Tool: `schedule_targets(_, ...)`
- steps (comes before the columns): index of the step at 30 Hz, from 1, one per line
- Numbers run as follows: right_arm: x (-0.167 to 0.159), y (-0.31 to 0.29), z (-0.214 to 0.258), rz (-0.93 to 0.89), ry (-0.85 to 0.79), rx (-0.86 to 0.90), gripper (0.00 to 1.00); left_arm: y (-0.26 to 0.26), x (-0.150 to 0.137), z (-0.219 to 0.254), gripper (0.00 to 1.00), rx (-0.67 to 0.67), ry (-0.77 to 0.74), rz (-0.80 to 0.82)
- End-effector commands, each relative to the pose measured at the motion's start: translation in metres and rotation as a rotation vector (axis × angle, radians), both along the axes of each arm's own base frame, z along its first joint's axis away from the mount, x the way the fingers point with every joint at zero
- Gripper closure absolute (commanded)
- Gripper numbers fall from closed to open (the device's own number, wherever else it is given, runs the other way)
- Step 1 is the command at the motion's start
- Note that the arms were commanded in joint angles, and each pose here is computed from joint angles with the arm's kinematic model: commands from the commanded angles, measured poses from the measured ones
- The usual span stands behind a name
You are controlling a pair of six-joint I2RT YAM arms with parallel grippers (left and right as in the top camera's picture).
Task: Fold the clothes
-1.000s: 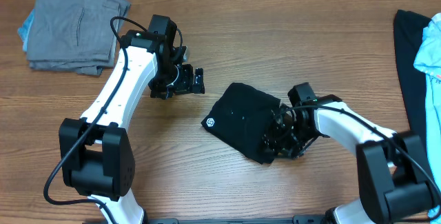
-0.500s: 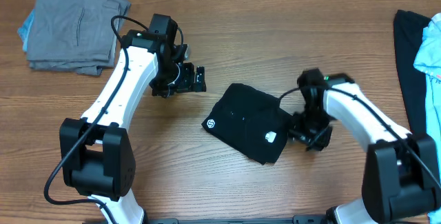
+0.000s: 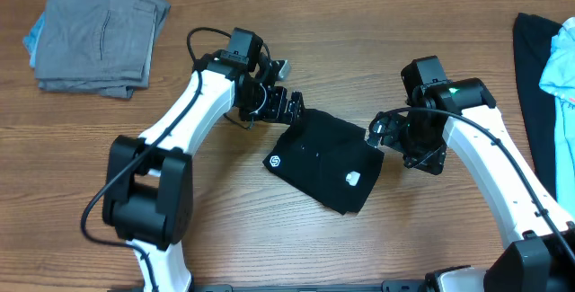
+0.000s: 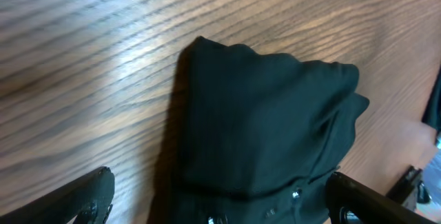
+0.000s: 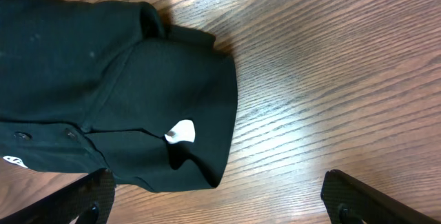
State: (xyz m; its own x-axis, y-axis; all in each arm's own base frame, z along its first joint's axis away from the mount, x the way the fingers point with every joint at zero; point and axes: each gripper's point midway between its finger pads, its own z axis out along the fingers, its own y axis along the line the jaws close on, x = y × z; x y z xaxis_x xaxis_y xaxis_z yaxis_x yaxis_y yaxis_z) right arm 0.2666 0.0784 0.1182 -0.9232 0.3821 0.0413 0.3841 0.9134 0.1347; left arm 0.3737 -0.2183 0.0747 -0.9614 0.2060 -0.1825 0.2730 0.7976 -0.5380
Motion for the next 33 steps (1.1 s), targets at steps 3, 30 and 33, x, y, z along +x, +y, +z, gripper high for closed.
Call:
schedule_targets(3,0.006,0.000,0.008,0.005,-0.039,0.006,0.00,-0.019,-0.020,-0.032,0.00,-0.125,0.111,-0.109)
schedule_targets(30,0.006,0.000,0.008,0.022,-0.040,0.005,0.00,-0.032,-0.024,-0.062,0.93,-0.105,0.144,-0.163)
schedule_targets(33,0.003,-0.002,0.008,0.035,-0.032,-0.005,0.00,0.012,0.011,-0.054,0.96,0.104,0.085,-0.086)
